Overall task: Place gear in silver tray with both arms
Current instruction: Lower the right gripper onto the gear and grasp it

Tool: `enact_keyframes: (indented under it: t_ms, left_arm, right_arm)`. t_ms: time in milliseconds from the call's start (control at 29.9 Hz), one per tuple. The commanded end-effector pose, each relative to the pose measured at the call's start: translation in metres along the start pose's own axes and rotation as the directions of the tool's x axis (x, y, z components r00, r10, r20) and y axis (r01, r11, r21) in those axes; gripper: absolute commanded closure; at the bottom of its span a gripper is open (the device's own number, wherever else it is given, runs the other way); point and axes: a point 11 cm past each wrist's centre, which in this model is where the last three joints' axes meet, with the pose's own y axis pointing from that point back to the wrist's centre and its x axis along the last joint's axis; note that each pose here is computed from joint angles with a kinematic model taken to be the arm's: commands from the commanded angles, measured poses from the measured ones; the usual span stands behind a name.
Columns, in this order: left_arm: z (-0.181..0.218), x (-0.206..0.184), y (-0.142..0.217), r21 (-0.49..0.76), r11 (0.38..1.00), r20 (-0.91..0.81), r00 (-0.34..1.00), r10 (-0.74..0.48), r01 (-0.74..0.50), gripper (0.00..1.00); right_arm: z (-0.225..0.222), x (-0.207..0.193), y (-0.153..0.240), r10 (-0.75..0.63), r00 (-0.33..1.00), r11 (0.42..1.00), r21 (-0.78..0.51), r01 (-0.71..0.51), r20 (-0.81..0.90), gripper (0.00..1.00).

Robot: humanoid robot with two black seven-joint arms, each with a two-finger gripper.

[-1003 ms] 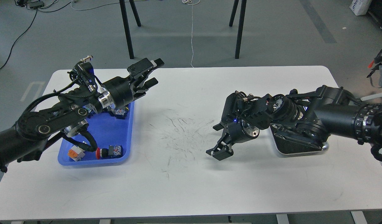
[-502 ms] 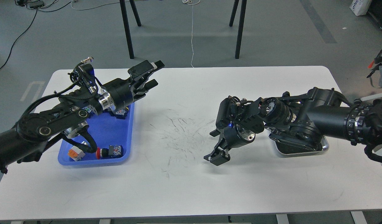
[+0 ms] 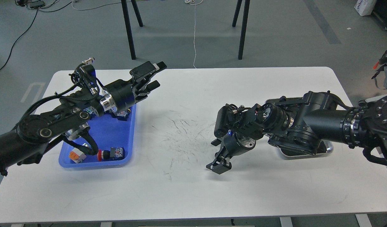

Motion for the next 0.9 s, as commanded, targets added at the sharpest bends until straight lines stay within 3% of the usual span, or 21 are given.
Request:
enact_keyframes:
  t_ms: [0, 435, 869]
  left_arm:
    - [0.0003, -0.0002, -0.0001, 0.000, 1.000, 0.005, 1.000, -0.002, 0.002, 0.00]
    - [-0.0003, -0.0005, 0.0001, 0.001, 1.000, 0.004, 1.000, -0.003, 0.003, 0.00]
    - [-0.0004, -0.0064, -0.0036, -0.002, 1.000, 0.015, 1.000, -0.017, 0.017, 0.00]
  right_arm:
    - [-0.0032, 0.0028, -0.0026, -0.009, 1.000, 1.000, 0.008, 0.009, -0.006, 0.20]
    - [0.0043, -0.0046, 0.0054, -0.115, 0.993, 0.993, -0.019, 0.115, 0.001, 0.26]
    - [0.0041, -0.0057, 0.0044, -0.145, 0.989, 0.989, -0.020, 0.145, 0.014, 0.58]
